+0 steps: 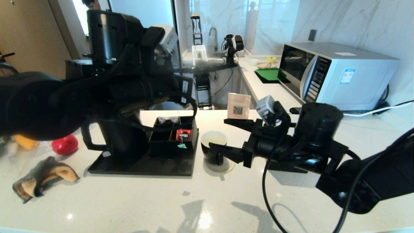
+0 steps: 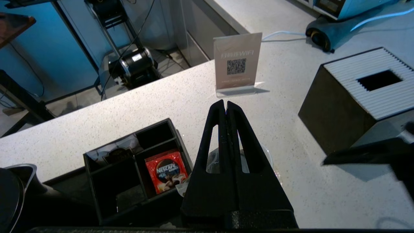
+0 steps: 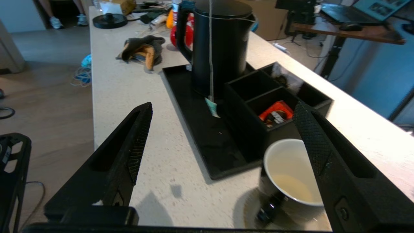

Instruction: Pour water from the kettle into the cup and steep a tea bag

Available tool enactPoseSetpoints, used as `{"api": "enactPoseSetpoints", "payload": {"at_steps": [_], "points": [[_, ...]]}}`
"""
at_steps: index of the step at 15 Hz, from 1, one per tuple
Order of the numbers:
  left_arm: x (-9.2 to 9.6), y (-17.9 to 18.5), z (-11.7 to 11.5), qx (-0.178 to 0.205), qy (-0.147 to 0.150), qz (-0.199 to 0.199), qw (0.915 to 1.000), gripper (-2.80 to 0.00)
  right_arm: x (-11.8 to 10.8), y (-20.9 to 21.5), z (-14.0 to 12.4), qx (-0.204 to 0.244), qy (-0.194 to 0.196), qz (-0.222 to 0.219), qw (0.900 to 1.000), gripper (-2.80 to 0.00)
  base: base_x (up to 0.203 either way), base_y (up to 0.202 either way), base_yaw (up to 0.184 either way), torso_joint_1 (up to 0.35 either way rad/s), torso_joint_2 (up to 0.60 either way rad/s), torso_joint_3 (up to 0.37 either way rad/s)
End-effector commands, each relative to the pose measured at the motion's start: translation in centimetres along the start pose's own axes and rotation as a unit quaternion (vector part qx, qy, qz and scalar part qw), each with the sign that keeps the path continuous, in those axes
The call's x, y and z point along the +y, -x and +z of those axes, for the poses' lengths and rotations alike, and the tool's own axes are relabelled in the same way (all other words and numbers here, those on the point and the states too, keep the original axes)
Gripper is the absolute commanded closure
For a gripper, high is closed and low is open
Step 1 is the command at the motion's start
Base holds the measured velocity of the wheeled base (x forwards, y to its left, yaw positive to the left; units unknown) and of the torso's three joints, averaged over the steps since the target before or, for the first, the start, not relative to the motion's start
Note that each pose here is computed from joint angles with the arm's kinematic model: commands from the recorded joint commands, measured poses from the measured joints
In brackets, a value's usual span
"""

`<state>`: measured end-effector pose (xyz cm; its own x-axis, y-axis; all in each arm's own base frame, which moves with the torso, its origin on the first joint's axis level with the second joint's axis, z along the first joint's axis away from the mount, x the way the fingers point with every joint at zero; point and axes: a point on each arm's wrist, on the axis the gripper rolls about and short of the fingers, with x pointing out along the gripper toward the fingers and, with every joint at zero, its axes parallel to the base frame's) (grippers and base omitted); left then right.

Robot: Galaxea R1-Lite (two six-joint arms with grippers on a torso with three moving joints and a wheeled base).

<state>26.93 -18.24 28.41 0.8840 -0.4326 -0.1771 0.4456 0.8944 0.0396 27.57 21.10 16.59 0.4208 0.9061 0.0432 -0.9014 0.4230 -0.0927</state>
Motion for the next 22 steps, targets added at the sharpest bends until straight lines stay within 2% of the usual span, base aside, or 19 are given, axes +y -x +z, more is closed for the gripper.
{"api": "enactPoseSetpoints", "payload": {"at_steps": [1,5,15,22], "points": [[-0.1,0.1,0.4,-0.007,0.0,-0.001,1.0,0.0,0.3,-2.2,-1.5,0.005,-0.014,0.018,1.0,-2.8,0.0,0.0,0.0,0.0,0.0,0.0],[-0.4,0.2,1.1,-0.017,0.001,-0.005,0.9998,0.0,1.0,-4.5,-1.7,-0.014,-0.037,0.039,0.998,-2.8,0.0,0.0,0.0,0.0,0.0,0.0],[-1.5,0.8,2.0,-0.033,0.0,-0.023,0.9992,0.0,0.5,-8.0,-1.5,-0.047,-0.067,0.052,0.995,-2.8,0.0,0.0,0.0,0.0,0.0,0.0],[-2.6,1.0,2.0,-0.034,-0.003,-0.03,0.999,0.0,0.4,-8.9,-1.8,-0.053,-0.067,0.057,0.995,-2.8,0.0,0.0,0.0,0.0,0.0,0.0]]}}
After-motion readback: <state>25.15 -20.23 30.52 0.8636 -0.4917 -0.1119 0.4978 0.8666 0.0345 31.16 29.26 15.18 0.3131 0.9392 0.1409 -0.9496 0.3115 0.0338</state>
